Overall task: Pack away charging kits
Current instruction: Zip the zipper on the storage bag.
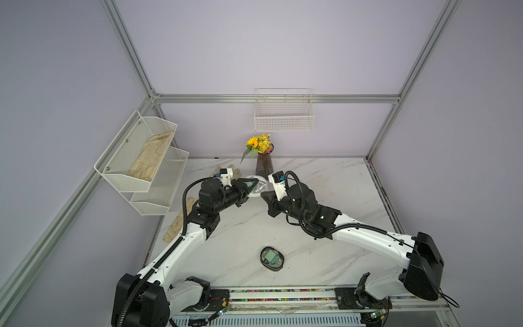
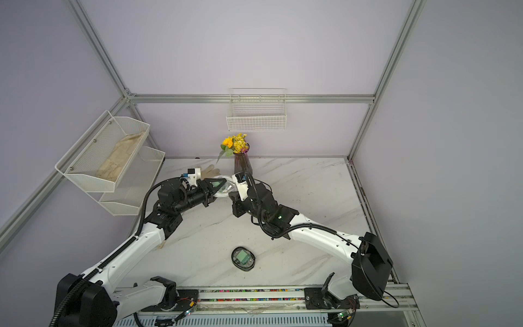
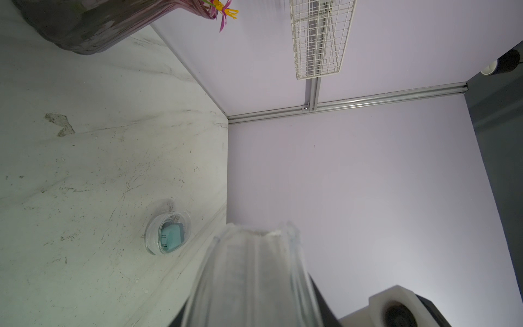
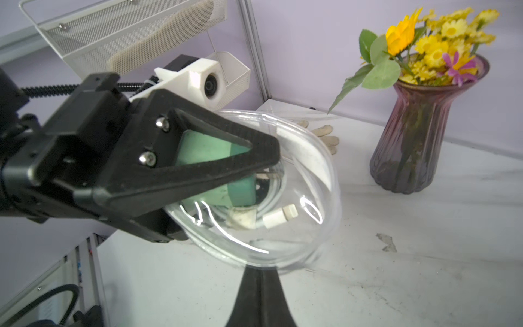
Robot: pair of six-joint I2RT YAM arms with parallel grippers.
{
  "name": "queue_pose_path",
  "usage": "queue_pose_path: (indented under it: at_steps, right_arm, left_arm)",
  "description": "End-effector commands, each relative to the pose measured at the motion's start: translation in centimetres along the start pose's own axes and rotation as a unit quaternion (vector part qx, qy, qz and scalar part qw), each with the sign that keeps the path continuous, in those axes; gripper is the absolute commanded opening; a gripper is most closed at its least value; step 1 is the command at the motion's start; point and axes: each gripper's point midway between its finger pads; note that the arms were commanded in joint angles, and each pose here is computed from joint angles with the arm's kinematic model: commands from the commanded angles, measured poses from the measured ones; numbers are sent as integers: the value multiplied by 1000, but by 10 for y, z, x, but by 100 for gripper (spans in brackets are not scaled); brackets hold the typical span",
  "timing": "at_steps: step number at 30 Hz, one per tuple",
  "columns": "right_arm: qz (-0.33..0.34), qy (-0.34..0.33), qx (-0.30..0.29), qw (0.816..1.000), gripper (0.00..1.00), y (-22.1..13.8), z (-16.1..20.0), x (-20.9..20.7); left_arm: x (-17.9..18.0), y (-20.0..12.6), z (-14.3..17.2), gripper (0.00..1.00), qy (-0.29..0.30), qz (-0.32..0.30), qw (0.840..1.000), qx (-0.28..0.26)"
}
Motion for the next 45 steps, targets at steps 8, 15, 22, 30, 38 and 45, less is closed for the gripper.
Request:
queue_pose_path:
  at_steps: [8, 15, 22, 30, 38, 45]
  right_arm:
    - [75, -53, 0, 996, 0, -23, -8, -22]
    - [109, -96, 28, 989, 0, -30, 0, -36]
    - [86, -143, 49, 985, 0, -35, -12, -26]
    - [36, -166, 46, 984, 0, -53, -41, -7]
    - [68, -181, 67, 979, 0, -73, -54, -15]
    - [104, -202, 74, 971, 0, -80, -56, -27]
  left_arm:
    - [-41, -15, -7, 10, 44, 48, 998, 15]
    - [-45, -21, -6, 6, 61, 57, 996, 41]
    - [-66, -25, 19, 5, 119, 140, 971, 155]
    - [-58, -36, 49, 6, 154, 188, 945, 218]
    - [-52, -42, 44, 2, 178, 167, 951, 189]
    - [-59, -46, 45, 0, 202, 178, 942, 200]
Point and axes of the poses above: each gripper's point midway between its finger pads, its own y axis out along the fingers, its own x axis along the line the jaws close on, z = x × y, and after that the axes turned 11 degrees about y, right-handed
